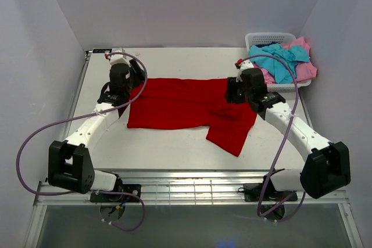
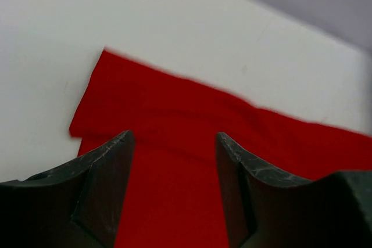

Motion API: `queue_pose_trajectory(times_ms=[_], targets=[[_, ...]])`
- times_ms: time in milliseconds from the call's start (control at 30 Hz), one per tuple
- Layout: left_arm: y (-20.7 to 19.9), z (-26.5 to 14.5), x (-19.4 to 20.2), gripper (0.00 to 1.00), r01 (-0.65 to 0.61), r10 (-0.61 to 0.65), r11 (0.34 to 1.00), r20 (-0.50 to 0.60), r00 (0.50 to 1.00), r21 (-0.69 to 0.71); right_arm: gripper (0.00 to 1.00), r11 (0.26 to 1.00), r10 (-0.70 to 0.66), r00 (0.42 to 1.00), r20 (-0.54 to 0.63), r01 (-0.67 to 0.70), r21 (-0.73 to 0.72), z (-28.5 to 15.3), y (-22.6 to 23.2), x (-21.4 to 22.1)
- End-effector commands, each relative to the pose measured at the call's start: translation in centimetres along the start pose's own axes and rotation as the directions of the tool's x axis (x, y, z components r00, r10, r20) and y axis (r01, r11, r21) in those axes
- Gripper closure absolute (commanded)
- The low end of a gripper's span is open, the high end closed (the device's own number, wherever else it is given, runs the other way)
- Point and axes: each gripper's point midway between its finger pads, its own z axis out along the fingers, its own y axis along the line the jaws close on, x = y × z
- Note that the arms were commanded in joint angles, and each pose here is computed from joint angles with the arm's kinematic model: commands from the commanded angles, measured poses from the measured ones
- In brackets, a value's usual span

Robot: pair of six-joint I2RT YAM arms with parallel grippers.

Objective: Fold and stack the t-shirts
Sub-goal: Fold the tshirt

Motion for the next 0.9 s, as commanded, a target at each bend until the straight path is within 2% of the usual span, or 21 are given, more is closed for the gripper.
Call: queue_pose_trajectory(times_ms=[0, 167, 233, 333, 400, 567, 667, 867], targets=[[6.3, -2.9, 11.7, 0.32, -0.1, 0.015, 0.968, -0.348, 0.937, -0.229, 0.45, 0.997, 0.071, 0.987, -0.142, -0.065, 0.049, -1.5, 0.0, 6.2], [10.2, -6.1, 14.2, 0.34, -0.171, 0.007, 0.905, -0.389, 0.921, -0.389, 0.45, 0.994, 0.103, 0.974, -0.202, -0.095, 0.047, -3.4, 2.0, 11.1], [10.3, -6.5, 15.3, 0.34, -0.167, -0.018, 0.902, -0.42, 0.907, -0.398, 0.45, 0.995, 0.089, 0.969, -0.231, -0.077, 0.059, -4.0, 2.5, 13.0], [11.8, -8.0, 18.1, 0.34, -0.243, -0.023, 0.863, -0.515, 0.857, -0.443, 0.45, 0.996, 0.083, 0.961, -0.264, -0.072, 0.054, -4.7, 3.5, 15.2], [13.0, -8.8, 19.0, 0.35, -0.258, -0.049, 0.829, -0.524, 0.85, -0.496, 0.45, 0.997, 0.074, 0.96, -0.269, -0.066, 0.039, -5.0, 4.4, 16.0], [14.5, -10.1, 21.8, 0.36, -0.268, -0.082, 0.807, -0.551, 0.831, -0.525, 0.45, 0.997, 0.06, 0.947, -0.315, -0.041, 0.066, -5.1, 4.0, 18.6], [14.3, -10.1, 21.9, 0.37, -0.257, -0.089, 0.813, -0.548, 0.832, -0.523, 0.45, 0.995, 0.066, 0.939, -0.337, -0.039, 0.087, -5.1, 3.7, 19.8], [14.3, -10.2, 21.8, 0.37, -0.256, -0.09, 0.815, -0.55, 0.83, -0.519, 0.44, 0.991, 0.092, 0.948, -0.306, -0.058, 0.116, -5.8, 2.9, 19.6]])
